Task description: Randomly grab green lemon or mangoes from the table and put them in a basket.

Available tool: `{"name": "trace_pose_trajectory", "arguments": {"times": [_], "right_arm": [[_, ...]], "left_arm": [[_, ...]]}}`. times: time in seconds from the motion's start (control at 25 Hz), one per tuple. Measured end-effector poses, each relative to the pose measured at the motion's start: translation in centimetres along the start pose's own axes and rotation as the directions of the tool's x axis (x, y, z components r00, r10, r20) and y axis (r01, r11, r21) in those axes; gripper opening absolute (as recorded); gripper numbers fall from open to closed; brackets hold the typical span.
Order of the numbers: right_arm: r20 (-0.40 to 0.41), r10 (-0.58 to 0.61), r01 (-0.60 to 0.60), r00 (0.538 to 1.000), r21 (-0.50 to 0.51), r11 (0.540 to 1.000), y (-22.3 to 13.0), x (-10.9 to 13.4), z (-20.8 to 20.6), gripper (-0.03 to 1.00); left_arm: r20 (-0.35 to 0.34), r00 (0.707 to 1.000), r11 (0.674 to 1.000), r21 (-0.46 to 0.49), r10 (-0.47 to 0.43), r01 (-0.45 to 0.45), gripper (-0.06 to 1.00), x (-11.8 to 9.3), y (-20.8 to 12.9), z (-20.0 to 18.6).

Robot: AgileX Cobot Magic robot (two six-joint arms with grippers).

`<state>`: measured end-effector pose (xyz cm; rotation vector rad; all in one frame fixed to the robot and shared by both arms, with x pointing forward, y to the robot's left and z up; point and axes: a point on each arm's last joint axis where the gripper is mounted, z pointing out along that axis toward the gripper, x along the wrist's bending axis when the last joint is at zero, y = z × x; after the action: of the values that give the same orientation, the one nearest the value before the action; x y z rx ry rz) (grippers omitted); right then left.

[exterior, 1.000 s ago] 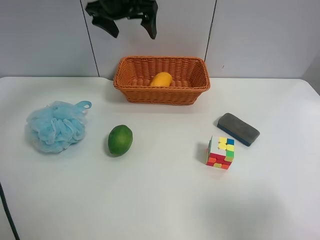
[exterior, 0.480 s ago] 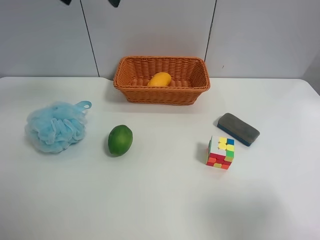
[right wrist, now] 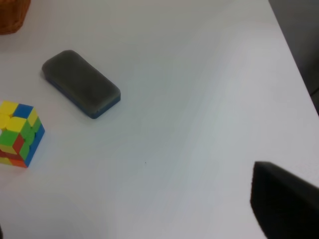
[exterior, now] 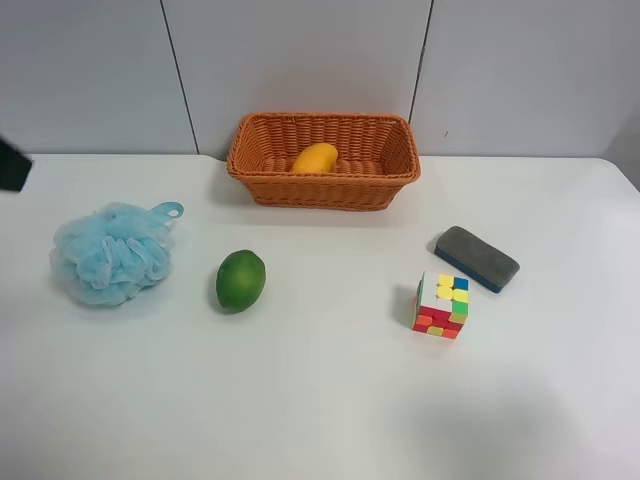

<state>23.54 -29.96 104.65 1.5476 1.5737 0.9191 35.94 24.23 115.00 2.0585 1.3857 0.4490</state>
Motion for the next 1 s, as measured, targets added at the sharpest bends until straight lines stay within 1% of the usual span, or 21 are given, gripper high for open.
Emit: {"name": "trace_pose_trajectory", "arguments": {"times": [0.12,0.2,0.24,0.36,0.48,0.68,0.8,1.0], "right_arm": [[0.000,0.000,0.000,1.000,0.000,1.000,0.0,0.0,0.0,0.99],[0.000,0.000,0.000,1.000,0.000,1.000,0.0,0.0,0.0,0.99],[0.000,0.000,0.000,1.000,0.000,1.000,0.0,0.0,0.0,0.99],[0.000,0.000,0.000,1.000,0.000,1.000,0.0,0.0,0.0,0.99],[0.000,0.000,0.000,1.000,0.000,1.000,0.0,0.0,0.0,0.99],[0.000,0.000,0.000,1.000,0.000,1.000,0.0,0.0,0.0,0.99],[0.000,0.000,0.000,1.000,0.000,1.000,0.0,0.0,0.0,0.99],[0.000,0.000,0.000,1.000,0.000,1.000,0.0,0.0,0.0,0.99]], "left_arm": [[-0.001,1.000,0.998,-0.060,0.003,-0.003,0.99,0.3,-4.4,-1.5],[-0.012,1.000,0.996,-0.094,0.008,-0.009,0.99,0.6,-6.7,-2.0],[-0.012,1.000,0.996,-0.094,0.008,-0.009,0.99,0.6,-6.7,-2.0],[-0.050,0.999,0.991,-0.132,-0.001,-0.005,0.99,1.1,-9.6,-2.0],[-0.107,0.992,0.986,-0.160,-0.063,0.046,0.99,1.5,-11.9,-1.5],[-0.187,0.964,0.962,-0.232,-0.187,0.141,0.99,1.7,-14.3,-0.7],[-0.206,0.956,0.951,-0.271,-0.208,0.148,0.99,1.4,-15.1,-0.5],[-0.250,0.936,0.921,-0.360,-0.247,0.147,0.99,0.8,-15.9,-1.2]]}}
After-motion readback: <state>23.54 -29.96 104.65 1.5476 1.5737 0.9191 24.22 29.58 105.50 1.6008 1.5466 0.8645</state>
